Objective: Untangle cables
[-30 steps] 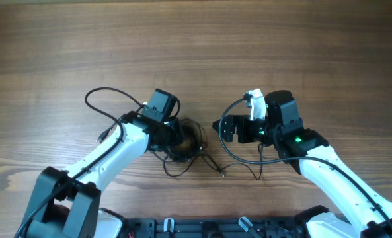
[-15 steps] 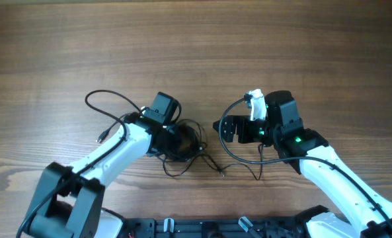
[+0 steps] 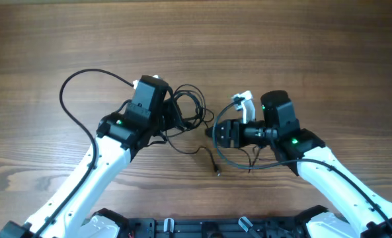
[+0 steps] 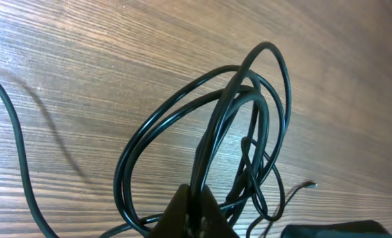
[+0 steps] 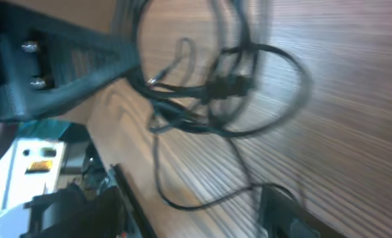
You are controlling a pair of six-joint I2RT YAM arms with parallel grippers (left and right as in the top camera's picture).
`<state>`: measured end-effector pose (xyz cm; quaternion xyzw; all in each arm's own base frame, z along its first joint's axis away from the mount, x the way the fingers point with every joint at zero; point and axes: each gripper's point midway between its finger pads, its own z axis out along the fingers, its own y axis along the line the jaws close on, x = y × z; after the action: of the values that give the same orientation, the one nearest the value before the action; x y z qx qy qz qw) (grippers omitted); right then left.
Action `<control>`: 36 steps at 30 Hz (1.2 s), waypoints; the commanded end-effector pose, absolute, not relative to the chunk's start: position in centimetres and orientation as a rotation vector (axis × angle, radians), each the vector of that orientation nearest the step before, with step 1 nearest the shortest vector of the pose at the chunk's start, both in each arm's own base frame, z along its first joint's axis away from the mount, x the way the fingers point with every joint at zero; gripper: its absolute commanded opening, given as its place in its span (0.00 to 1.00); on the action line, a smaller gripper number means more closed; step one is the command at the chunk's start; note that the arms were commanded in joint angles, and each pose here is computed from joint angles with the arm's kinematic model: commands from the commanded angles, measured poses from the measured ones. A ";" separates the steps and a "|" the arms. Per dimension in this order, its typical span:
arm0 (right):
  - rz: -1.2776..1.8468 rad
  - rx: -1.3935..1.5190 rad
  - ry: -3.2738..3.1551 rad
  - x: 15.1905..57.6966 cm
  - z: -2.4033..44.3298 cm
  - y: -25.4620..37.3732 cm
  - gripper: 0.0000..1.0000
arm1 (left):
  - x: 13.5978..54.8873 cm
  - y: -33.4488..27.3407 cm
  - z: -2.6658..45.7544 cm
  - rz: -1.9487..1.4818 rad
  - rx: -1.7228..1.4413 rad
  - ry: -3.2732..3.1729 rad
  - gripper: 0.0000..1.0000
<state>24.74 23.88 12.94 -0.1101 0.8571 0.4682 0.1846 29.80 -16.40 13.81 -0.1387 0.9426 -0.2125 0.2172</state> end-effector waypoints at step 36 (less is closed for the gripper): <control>1.111 0.228 2.521 29.6 7.0 24.6 0.76 | 21.7 -22.0 33.6 -1.517 0.429 1.996 0.04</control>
<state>27.54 26.65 7.99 0.0431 0.8889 0.4276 0.1583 26.27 -21.44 28.74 0.0610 0.8164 -0.4830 0.3107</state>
